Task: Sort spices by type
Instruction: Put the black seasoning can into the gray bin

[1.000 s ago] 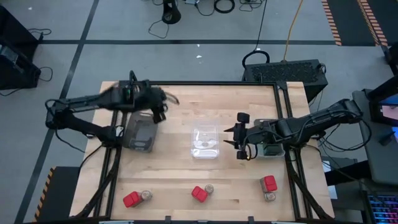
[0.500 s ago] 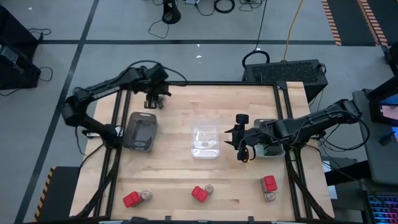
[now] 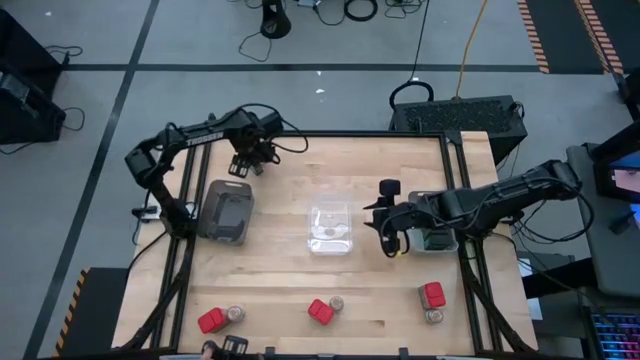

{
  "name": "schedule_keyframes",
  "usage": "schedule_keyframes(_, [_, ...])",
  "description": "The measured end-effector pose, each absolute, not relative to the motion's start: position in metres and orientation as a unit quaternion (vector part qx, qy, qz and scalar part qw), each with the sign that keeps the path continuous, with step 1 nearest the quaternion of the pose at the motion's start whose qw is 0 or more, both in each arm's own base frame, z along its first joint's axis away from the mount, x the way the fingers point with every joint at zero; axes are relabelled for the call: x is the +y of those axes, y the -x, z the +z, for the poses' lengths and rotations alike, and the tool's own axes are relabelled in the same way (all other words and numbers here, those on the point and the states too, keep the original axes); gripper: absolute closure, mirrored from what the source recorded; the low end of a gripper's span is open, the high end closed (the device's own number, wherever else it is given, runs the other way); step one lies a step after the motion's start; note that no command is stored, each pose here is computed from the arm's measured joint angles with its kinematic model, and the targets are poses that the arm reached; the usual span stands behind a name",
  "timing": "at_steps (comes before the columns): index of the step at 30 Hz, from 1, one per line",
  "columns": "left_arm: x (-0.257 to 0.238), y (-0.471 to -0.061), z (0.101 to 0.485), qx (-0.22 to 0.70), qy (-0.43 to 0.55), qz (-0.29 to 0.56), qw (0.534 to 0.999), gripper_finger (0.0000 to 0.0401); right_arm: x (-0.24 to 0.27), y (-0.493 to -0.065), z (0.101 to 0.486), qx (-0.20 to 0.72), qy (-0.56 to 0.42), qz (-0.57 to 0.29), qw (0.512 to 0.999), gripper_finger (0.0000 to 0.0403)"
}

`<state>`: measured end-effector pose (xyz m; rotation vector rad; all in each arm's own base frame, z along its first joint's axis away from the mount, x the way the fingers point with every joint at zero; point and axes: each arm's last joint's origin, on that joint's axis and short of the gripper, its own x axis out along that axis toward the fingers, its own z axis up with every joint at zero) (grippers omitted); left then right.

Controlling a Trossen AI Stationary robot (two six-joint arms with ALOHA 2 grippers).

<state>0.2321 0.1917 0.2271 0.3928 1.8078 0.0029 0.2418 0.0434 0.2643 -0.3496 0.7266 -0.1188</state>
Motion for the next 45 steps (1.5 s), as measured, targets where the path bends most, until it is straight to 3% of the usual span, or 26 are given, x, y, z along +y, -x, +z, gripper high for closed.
schedule_keyframes(12, [0.191,-0.233,0.228,0.787,-0.248,-0.072,0.561,0.0211,0.02,-0.245,0.264,0.364,0.174,-0.093,0.91,0.0238])
schedule_keyframes(24, [0.191,-0.234,0.228,0.783,-0.257,-0.076,0.561,0.0119,0.013,-0.245,0.264,0.368,0.167,-0.103,0.909,0.0238])
schedule_keyframes(27, [0.191,-0.235,0.227,0.772,-0.249,-0.085,0.579,0.0102,0.013,-0.245,0.264,0.368,0.167,-0.103,0.909,0.0238])
schedule_keyframes(45, [0.191,-0.239,0.211,0.743,-0.248,-0.08,0.617,0.0097,0.013,-0.245,0.264,0.368,0.173,-0.101,0.908,0.0238])
